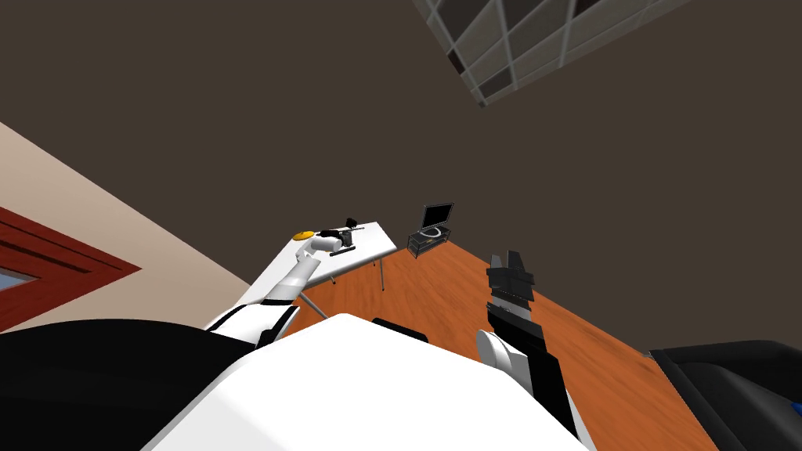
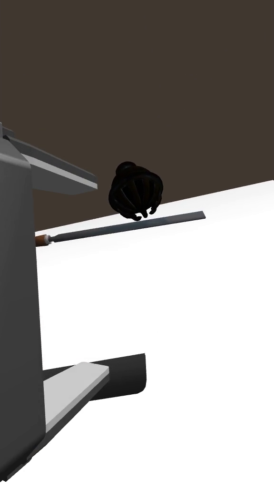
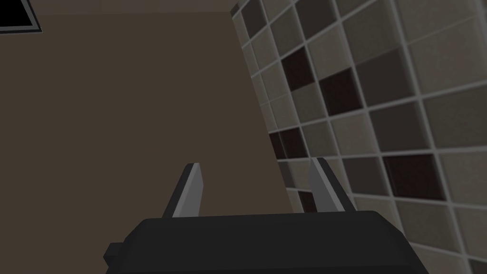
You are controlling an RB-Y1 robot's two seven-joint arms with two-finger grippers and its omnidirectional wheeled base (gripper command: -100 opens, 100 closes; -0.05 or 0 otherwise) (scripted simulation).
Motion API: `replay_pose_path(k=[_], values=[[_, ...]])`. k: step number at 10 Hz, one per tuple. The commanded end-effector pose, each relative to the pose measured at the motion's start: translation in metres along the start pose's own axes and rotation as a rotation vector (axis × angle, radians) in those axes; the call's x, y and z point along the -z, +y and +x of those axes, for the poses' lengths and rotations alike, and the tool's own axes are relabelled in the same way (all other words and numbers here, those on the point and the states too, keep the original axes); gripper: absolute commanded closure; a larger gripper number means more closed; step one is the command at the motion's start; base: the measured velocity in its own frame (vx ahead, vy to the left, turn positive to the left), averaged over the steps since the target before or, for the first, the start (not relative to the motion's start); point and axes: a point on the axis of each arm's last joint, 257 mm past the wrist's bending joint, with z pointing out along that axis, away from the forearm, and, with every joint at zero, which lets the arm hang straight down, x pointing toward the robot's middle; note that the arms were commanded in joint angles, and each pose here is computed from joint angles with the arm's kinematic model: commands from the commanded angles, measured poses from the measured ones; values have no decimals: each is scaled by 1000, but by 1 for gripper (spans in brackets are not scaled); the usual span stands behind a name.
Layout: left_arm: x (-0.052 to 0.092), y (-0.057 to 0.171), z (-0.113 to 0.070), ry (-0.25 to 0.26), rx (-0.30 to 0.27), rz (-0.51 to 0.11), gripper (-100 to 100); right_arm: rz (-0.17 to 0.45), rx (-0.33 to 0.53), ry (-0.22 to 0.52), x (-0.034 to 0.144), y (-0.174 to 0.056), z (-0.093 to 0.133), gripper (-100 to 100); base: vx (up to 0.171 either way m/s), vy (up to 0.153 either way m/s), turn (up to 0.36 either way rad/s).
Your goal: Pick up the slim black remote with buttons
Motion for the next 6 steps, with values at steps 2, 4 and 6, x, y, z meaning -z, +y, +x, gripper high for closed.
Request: replay_pose_path(k=[2, 4, 6], values=[[-1, 14, -6, -19, 13, -67, -100, 0, 0, 0, 0, 0, 0, 0, 43, 8, -7], [-3, 26, -15, -37, 38, -135, -100, 0, 0, 0, 0, 0, 0, 0, 47, 12, -16], [-3, 36, -23, -53, 62, -193, -100, 0, 0, 0, 0, 0, 0, 0, 39, 9, -3]])
